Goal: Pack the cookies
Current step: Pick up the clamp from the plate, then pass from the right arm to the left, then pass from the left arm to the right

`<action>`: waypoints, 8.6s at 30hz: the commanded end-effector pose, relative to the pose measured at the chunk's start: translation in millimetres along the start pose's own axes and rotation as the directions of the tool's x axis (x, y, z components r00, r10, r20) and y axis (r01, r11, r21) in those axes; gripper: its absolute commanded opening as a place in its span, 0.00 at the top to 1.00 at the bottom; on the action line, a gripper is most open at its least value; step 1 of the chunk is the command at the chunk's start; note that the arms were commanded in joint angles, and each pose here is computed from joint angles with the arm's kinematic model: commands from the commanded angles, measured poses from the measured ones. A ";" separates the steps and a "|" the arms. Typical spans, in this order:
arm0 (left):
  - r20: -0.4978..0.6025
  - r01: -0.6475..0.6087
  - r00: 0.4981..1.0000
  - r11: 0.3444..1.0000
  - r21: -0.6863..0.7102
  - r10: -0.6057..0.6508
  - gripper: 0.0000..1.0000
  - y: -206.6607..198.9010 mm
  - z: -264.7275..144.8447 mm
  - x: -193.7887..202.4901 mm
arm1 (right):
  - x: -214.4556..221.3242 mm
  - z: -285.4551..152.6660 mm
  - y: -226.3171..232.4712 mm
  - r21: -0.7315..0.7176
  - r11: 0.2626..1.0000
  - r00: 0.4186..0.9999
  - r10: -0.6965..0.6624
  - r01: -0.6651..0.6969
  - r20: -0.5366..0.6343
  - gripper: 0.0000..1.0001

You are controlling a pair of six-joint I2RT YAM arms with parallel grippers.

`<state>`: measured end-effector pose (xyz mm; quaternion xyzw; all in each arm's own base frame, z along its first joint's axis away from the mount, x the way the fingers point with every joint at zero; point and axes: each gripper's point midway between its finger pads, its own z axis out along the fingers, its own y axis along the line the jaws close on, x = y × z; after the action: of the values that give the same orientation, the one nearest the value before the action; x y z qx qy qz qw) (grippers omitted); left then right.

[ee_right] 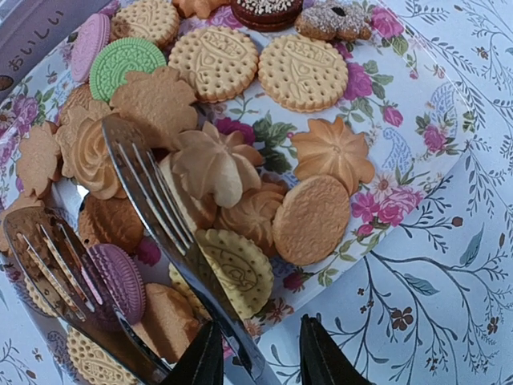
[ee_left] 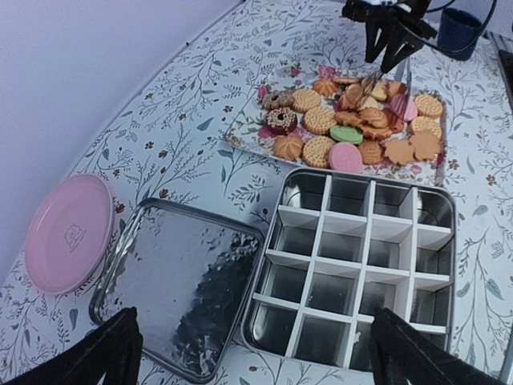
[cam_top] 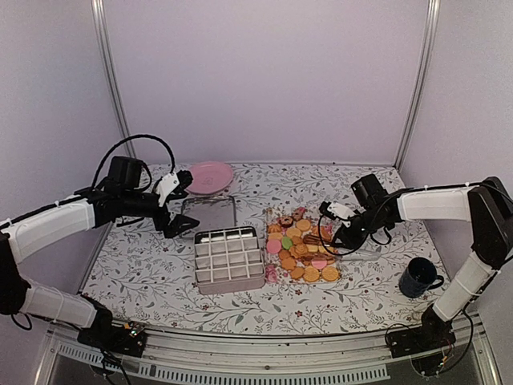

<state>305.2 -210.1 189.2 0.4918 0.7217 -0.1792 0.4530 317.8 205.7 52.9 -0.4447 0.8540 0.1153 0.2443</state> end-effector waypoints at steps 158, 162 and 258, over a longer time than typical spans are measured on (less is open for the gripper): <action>0.565 -0.002 0.723 0.817 0.577 -0.398 1.00 -57.6 -53.0 -231.7 | -234.5 -257.9 86.8 -0.483 0.811 0.146 0.462 0.329 0.875 0.01; 0.569 0.005 0.720 0.822 0.569 -0.398 1.00 -54.4 -50.8 -232.7 | -245.6 -259.1 96.2 -0.467 0.811 0.154 0.442 0.351 0.884 0.01; -0.276 0.473 0.796 0.838 -0.271 -0.538 0.01 153.4 -33.1 76.4 | -195.7 -149.2 12.3 0.093 0.986 0.710 0.034 -0.139 0.704 0.67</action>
<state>424.3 -82.9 172.8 0.2517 0.9057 -0.1774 0.2915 347.8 297.3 282.7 -0.3198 0.7089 0.2574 0.5735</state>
